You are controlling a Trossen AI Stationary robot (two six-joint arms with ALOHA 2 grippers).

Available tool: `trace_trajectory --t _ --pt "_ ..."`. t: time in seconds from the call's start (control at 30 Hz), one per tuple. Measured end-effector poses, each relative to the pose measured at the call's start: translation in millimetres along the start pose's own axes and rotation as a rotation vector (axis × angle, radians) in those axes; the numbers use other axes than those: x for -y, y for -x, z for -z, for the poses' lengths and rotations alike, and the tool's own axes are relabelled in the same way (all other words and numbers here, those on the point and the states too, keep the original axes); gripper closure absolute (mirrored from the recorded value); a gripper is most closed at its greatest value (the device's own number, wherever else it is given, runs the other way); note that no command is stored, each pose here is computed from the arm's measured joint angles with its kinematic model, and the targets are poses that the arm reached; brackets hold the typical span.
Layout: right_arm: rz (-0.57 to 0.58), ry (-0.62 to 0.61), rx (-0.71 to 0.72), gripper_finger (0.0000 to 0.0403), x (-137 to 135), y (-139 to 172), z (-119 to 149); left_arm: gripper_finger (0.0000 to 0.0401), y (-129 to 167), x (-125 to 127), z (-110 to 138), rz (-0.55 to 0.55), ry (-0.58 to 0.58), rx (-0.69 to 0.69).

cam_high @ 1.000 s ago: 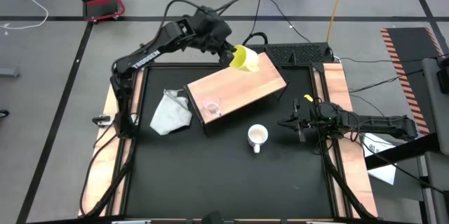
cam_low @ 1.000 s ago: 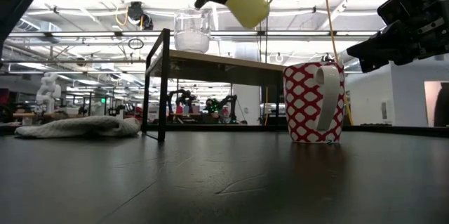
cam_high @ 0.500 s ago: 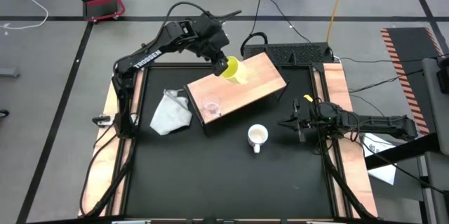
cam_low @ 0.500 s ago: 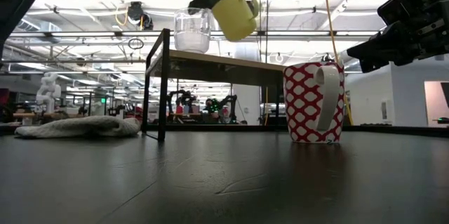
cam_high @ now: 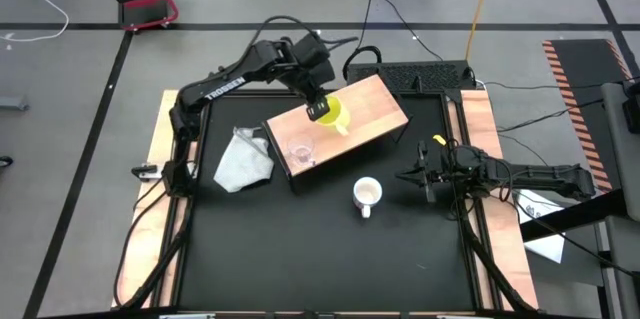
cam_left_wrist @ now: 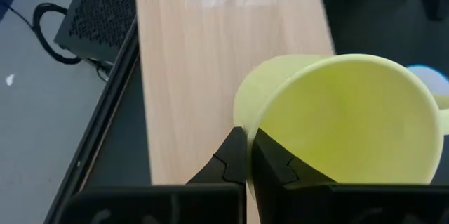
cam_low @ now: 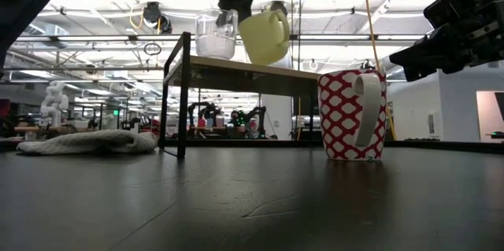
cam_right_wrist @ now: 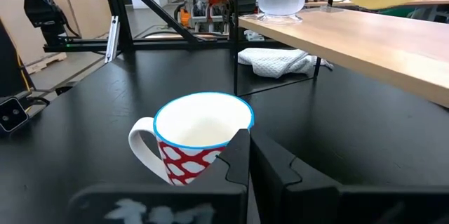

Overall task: Stack small to large cups/mugs on shelf
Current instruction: Put the yellow mug on the shelf

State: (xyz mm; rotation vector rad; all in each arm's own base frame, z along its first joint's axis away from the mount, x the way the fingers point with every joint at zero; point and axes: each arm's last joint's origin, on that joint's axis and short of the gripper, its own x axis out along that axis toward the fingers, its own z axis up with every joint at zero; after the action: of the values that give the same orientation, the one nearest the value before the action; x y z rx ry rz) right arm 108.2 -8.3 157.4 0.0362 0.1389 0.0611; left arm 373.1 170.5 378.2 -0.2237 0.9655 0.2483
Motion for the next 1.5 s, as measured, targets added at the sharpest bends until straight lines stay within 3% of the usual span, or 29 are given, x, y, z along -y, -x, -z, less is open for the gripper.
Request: trace_trajectory --t 0.53,1.5 --pt "0.0 0.0 -0.002 0.0403 0 0 0 0.0397 -6 2 8 -0.036 -0.019 -0.1" --pt "0.0 -0.001 -0.002 0.0403 0 0 0 0.0397 -7 16 8 -0.025 -0.066 -0.106"
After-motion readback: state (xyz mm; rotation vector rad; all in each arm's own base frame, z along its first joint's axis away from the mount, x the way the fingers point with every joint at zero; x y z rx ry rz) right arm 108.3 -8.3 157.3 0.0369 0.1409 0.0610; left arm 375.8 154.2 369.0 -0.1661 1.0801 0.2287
